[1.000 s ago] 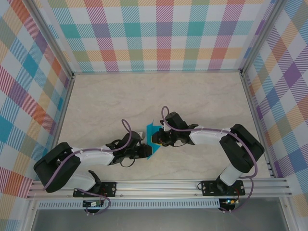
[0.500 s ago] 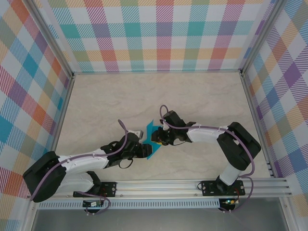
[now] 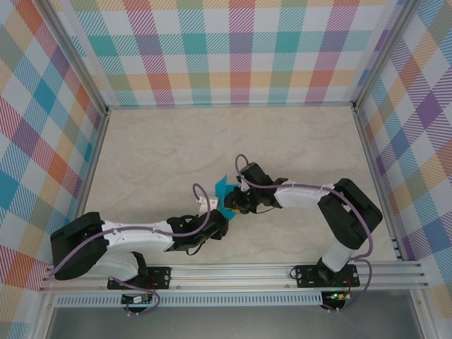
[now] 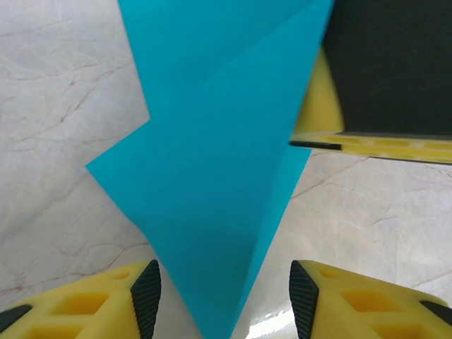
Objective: Fold a paper plane with a square sheet of paper (pick it up from the middle)
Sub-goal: Fourth fold the wing at the center of the table.
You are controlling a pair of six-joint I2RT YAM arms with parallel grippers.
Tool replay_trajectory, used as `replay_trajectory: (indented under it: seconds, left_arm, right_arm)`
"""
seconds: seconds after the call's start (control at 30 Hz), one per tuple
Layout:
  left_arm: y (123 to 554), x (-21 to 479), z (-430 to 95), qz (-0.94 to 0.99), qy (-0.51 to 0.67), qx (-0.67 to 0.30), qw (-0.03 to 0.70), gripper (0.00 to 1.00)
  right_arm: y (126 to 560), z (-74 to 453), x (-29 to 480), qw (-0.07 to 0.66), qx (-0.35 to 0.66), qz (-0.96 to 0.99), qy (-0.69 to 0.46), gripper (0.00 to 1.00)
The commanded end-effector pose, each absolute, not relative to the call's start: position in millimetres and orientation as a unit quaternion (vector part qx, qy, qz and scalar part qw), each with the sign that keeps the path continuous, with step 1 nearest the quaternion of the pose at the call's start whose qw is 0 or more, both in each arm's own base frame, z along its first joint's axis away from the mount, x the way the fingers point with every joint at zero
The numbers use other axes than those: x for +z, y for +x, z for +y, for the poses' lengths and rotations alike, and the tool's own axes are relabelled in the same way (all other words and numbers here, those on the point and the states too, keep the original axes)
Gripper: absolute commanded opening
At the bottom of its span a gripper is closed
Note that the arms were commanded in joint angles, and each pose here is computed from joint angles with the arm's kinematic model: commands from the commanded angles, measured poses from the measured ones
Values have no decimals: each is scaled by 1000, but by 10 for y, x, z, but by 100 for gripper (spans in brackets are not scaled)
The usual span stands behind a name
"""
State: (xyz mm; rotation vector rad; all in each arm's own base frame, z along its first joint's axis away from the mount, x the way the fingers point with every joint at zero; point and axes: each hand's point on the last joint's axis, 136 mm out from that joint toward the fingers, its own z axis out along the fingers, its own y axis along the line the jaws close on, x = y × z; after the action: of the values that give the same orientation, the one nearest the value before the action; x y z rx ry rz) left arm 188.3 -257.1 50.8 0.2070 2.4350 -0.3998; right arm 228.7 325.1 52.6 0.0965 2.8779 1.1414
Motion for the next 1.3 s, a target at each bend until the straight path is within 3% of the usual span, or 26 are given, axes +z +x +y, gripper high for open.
replay_trajectory:
  seconds: [0.0, 0.13, 0.5, 1.07, 1.27]
  left_arm:
    - [1970, 550, -2573, 925, 71, -108, 357, 51]
    - [1952, 479, -2599, 928, 77, -92, 353, 45]
    - [1907, 424, -2523, 931, 69, -92, 347, 44]
    - [1869, 442, -2703, 928, 103, -129, 335, 17]
    - [1904, 473, -2715, 926, 99, -177, 319, 14]
  right_arm:
    - [2319, 3252, 540, 20, 366, 930, 32, 27]
    - [2313, 3239, 539, 20, 365, 930, 32, 27]
    - [2327, 3244, 520, 18, 365, 930, 36, 27]
    - [2297, 3154, 526, 23, 352, 935, 41, 28]
    - [2262, 2955, 516, 38, 338, 938, 65, 30]
